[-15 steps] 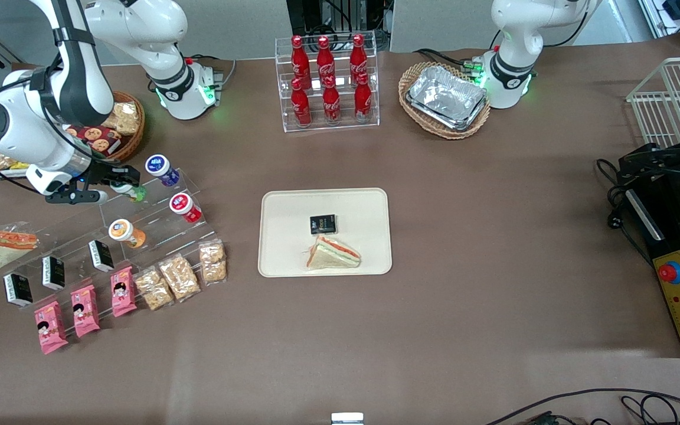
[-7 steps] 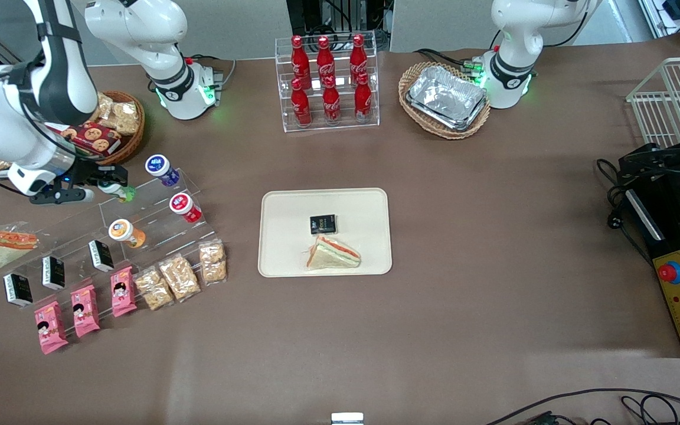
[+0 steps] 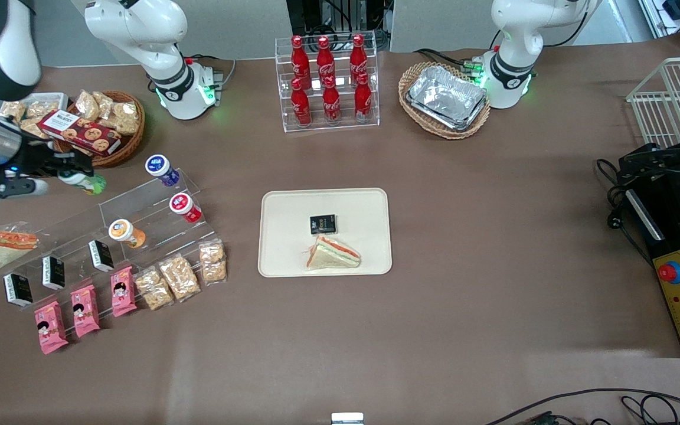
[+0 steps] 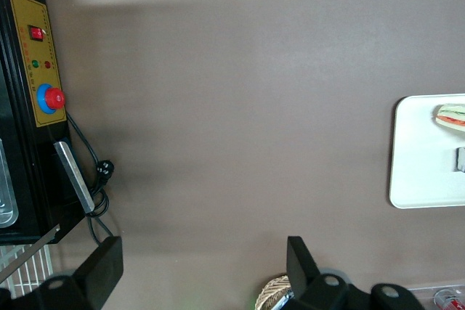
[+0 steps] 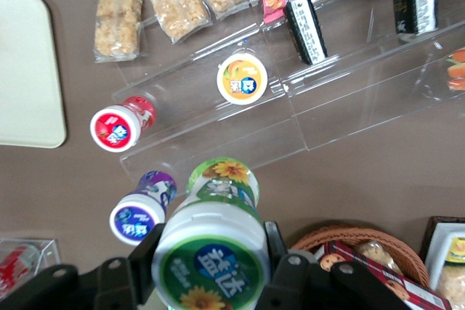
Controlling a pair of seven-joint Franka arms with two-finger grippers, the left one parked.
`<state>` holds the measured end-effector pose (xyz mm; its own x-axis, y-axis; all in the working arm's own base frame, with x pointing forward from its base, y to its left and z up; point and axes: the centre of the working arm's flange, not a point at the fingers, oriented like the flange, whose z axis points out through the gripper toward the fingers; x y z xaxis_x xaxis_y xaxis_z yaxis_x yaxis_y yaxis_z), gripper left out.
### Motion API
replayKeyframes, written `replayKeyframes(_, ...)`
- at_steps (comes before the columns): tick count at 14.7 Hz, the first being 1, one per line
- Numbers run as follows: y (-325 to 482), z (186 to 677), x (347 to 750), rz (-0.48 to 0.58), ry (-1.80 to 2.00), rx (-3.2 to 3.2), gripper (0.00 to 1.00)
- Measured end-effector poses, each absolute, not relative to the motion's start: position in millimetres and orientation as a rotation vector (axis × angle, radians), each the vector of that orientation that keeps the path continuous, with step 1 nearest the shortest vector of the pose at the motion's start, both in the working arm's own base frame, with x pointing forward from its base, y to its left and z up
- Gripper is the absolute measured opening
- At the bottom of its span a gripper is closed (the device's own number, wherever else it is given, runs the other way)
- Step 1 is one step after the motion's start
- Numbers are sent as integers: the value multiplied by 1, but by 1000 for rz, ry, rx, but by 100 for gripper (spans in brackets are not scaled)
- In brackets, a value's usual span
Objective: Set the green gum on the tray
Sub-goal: 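Close the right gripper on the green gum bottle and lift it, then carry the green gum bottle over the cream tray and lower it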
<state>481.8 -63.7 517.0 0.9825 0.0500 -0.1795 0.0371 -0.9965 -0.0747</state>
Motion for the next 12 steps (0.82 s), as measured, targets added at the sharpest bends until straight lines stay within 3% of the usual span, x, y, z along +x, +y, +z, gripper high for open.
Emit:
replayKeyframes(4, -35, 552, 505, 359, -143, -3049, 59)
replayKeyframes(10, 118, 519, 511, 493, -102, -2994, 59)
replayKeyframes(12, 144, 500, 512, 483, -125, -2964, 59)
